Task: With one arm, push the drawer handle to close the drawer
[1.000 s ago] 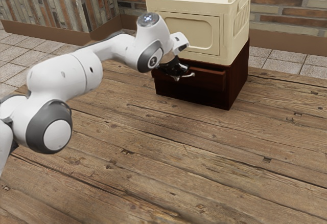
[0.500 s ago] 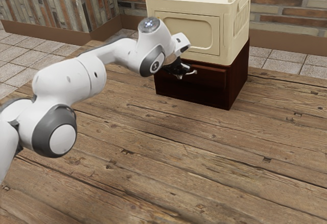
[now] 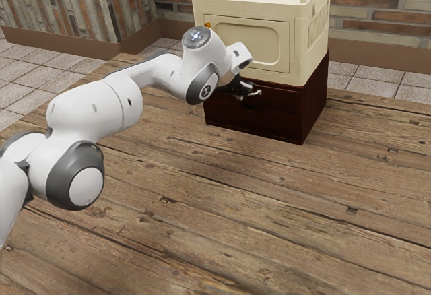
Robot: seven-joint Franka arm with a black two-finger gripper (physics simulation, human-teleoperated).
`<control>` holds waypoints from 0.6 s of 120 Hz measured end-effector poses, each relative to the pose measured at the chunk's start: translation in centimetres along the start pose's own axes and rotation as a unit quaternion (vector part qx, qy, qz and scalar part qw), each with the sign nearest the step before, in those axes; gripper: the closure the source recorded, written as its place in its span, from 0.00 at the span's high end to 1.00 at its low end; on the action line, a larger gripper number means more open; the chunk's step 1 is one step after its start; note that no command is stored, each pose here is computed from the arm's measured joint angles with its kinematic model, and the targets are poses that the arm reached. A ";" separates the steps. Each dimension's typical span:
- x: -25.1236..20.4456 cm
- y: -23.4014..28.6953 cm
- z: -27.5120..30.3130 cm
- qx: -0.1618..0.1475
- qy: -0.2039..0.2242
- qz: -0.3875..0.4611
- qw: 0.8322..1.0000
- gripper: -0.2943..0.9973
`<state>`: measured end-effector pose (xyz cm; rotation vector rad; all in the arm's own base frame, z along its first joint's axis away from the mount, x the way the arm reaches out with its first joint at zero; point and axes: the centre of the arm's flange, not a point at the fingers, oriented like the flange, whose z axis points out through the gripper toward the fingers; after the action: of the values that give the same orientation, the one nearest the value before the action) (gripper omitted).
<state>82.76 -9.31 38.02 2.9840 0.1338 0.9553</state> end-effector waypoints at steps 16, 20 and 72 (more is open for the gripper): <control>0.1 0.0 -0.1 -0.001 0.004 -0.001 1.000 0.16; 0.5 0.4 -0.9 -0.005 0.007 -0.001 1.000 0.16; -11.4 4.4 -26.5 0.002 -0.200 0.027 0.979 0.60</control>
<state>58.49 -15.20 53.13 3.1204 0.0510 0.3378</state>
